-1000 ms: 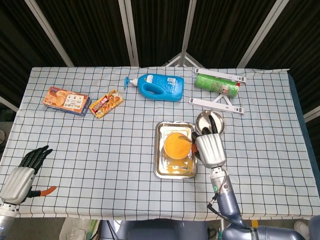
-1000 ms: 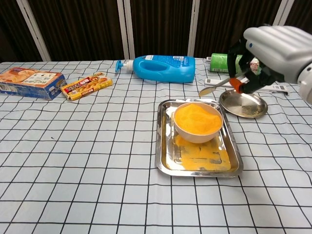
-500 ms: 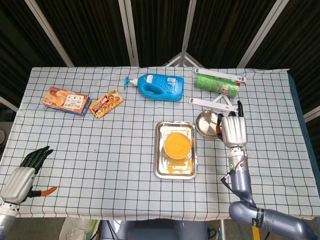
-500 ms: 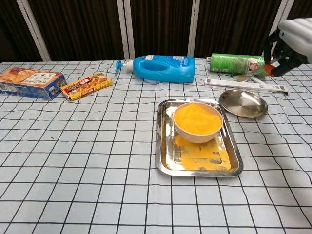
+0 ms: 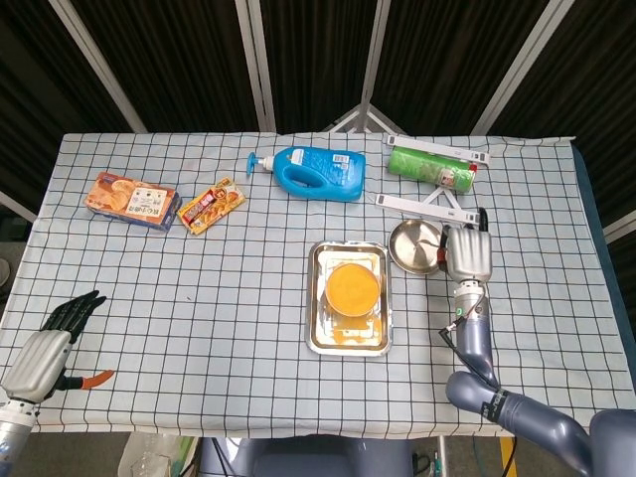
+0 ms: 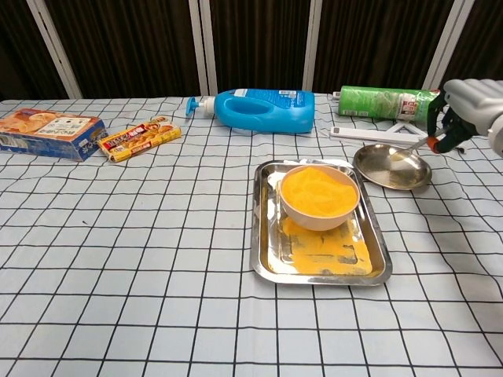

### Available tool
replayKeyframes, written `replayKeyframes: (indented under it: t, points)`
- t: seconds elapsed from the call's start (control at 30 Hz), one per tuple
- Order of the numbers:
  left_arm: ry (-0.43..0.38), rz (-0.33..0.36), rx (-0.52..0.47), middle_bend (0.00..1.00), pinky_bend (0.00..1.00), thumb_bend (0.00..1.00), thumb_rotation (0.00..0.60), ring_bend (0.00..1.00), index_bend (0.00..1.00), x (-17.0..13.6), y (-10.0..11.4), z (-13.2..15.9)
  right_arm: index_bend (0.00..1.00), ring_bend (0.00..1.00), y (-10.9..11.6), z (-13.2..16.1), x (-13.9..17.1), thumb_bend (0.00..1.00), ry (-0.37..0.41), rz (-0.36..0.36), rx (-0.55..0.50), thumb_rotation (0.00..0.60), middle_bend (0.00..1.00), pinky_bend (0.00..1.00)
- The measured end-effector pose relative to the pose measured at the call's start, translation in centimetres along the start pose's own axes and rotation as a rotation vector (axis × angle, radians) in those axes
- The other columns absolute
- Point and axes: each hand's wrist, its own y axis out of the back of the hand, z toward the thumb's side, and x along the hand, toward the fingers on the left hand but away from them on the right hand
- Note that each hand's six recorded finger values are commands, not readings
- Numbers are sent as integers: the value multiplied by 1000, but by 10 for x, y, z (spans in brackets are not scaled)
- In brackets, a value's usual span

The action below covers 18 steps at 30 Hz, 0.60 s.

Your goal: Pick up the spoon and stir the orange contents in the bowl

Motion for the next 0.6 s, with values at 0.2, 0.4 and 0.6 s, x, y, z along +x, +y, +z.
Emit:
replayKeyframes:
  t: [0.2, 0.4, 0.6]
  points:
    - [0, 0, -2, 0, 0, 0, 600, 0, 0, 0, 0, 0, 562, 320, -15, -5, -1, 776, -18, 31, -8, 600, 585, 0]
    - [-2, 5, -2, 0, 0, 0, 600, 0, 0, 0, 1, 1, 199, 117, -18, -8, 1, 631, -25, 47, 10, 600, 272, 0]
    - [-7, 11, -1, 0, 0, 0, 600, 0, 0, -1, 2, 1, 91, 60, -11, -16, 5, 583, -50, 48, 28, 600, 179, 0]
